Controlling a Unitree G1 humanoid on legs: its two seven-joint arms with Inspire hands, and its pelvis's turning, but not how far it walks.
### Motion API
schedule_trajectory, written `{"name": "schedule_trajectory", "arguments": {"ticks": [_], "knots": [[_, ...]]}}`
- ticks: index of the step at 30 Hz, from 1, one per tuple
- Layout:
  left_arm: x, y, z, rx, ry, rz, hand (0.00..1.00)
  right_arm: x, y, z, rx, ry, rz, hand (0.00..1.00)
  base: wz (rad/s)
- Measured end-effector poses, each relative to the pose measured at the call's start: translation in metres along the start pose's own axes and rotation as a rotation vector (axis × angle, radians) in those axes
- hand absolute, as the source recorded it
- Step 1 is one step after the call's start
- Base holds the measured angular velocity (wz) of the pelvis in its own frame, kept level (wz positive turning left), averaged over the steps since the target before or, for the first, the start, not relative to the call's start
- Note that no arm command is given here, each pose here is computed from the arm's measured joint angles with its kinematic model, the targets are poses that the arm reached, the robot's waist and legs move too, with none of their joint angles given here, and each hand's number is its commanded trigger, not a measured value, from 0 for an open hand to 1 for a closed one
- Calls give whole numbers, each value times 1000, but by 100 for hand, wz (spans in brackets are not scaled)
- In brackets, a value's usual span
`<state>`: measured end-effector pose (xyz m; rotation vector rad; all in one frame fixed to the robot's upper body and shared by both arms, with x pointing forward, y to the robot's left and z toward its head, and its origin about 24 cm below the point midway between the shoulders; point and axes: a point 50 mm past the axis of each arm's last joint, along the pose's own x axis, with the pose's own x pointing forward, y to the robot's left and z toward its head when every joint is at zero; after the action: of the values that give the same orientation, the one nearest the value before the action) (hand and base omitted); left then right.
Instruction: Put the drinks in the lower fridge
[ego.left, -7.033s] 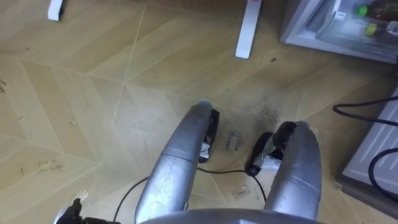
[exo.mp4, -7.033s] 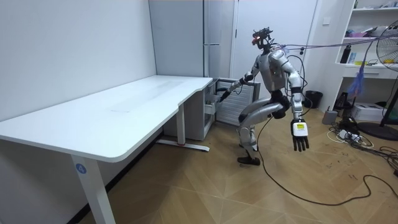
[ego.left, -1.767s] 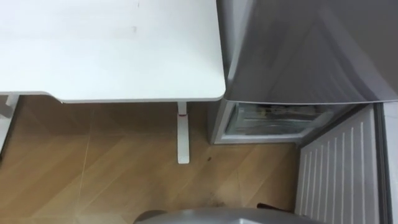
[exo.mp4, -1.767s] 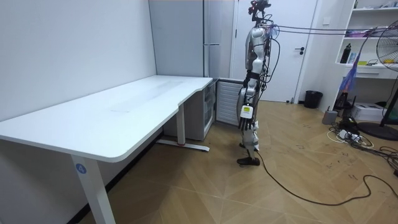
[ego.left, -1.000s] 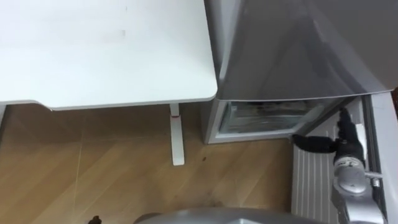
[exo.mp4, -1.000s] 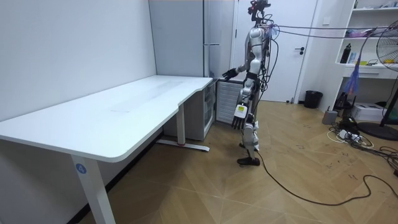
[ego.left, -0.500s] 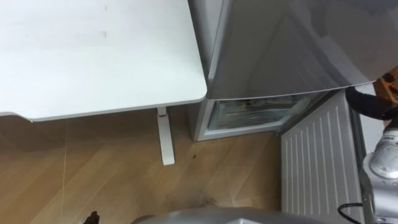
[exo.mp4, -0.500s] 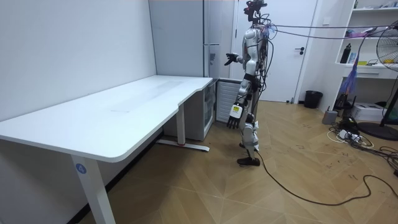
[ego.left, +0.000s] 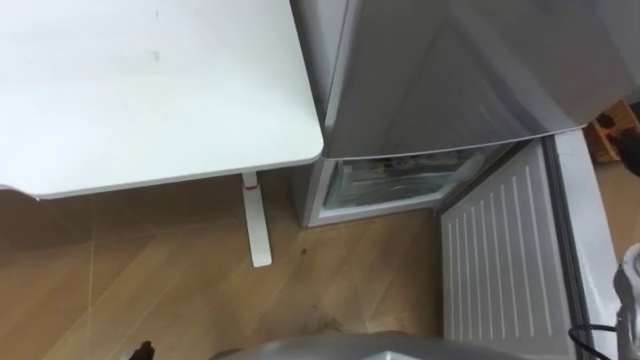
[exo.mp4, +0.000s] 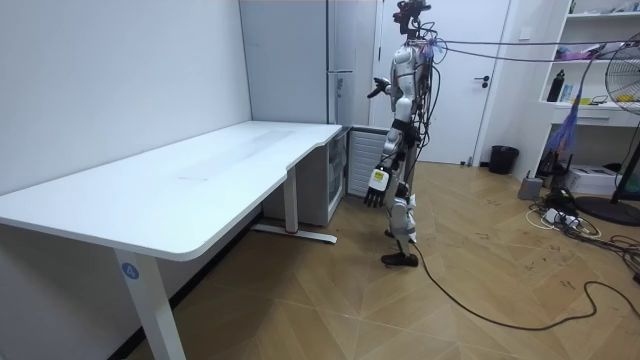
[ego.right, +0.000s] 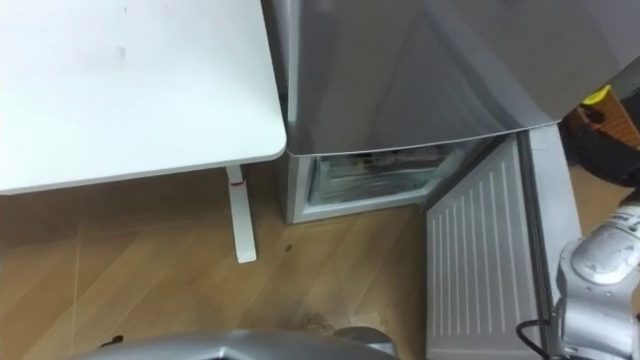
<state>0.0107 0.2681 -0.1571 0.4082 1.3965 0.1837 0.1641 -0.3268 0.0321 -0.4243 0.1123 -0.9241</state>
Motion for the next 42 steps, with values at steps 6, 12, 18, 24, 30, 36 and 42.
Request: {"name": "schedule_trajectory", "arguments": {"ticks": [6,12,18,24,30,36,42], "knots": [[-1,5,2,14,-14,-7,0,3,-9,-36,59,212,-17,0,0],[-2,8,1,11,-4,-3,0,9,-20,-86,118,525,11,0,-1],[-4,18,-11,-43,35,24,0,-12,-40,-136,292,838,-50,0,0],[-5,23,-21,-64,81,42,0,-43,-56,-169,321,1046,-57,0,0],[-5,20,-30,-33,129,32,0,-61,-60,-181,391,1135,-76,0,0],[-4,15,-32,-31,157,15,0,-79,-62,-190,442,1224,-106,0,-1],[-4,17,-31,-48,155,25,0,-81,-57,-190,564,1226,-112,0,-2]]}}
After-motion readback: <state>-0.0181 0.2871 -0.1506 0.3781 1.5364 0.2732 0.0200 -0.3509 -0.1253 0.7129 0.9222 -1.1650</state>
